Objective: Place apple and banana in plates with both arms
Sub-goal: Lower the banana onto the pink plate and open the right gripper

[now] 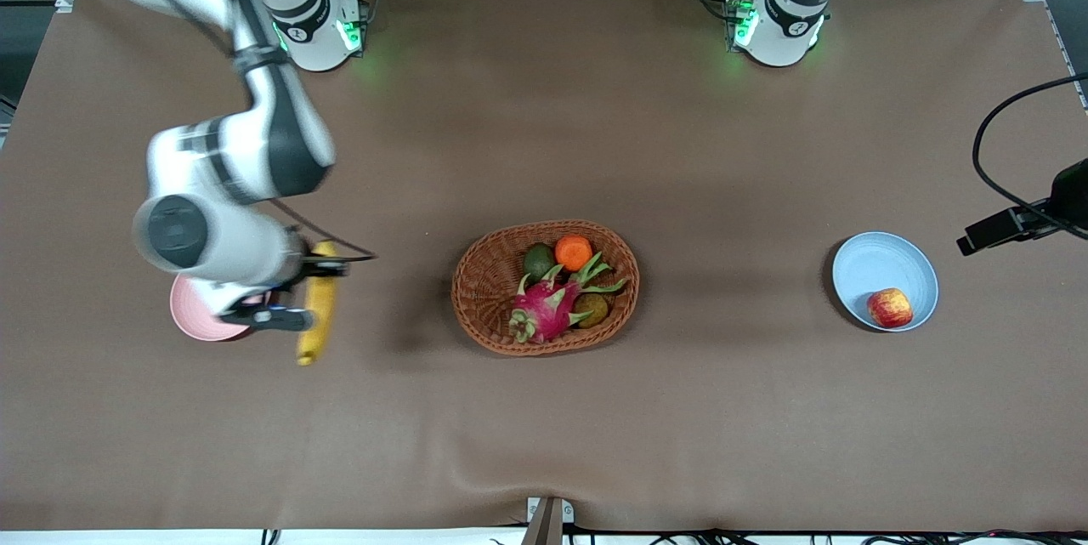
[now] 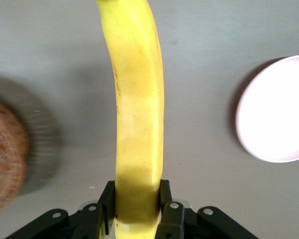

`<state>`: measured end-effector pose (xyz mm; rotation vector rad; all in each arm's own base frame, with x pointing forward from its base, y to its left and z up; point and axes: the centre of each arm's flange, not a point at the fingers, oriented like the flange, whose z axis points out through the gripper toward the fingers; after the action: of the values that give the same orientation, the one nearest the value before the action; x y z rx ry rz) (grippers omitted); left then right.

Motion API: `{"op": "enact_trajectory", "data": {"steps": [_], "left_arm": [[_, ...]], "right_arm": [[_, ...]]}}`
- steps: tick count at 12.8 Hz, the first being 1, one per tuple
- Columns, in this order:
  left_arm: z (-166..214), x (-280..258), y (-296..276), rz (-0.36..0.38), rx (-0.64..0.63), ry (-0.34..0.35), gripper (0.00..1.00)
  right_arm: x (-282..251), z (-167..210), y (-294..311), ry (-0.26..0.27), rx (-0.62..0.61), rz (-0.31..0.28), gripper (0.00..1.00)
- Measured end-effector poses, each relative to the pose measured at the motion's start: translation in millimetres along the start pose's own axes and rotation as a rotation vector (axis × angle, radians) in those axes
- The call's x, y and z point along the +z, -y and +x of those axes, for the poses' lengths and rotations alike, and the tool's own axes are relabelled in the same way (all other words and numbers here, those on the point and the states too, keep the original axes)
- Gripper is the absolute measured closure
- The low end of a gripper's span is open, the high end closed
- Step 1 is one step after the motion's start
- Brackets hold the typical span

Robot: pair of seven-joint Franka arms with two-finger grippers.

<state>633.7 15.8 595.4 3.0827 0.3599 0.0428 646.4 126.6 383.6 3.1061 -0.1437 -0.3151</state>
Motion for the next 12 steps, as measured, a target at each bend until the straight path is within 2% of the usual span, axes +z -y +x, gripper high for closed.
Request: {"op": "enact_trajectory", "data": {"steps": [4,6,9,12], "left_arm": [[-6,-15,2,-0.001,-0.003,-0.023,0.0],[-9,-14,1,0.004,0.0,-0.001,0.0],[-17,-21,-9,0.006,0.019,0.004,0.0],[-41,-36,-32,0.019,0.059,-0.001,0.0]], "right_arm": [[25,10,-143,0.101,-0.013,0.044,0.61],[42,7,-195,0.142,-0.019,0.07,0.61],[87,6,-252,0.205,-0.055,0.108,0.61],[126,12,-262,0.246,-0.062,0.115,0.61]]}}
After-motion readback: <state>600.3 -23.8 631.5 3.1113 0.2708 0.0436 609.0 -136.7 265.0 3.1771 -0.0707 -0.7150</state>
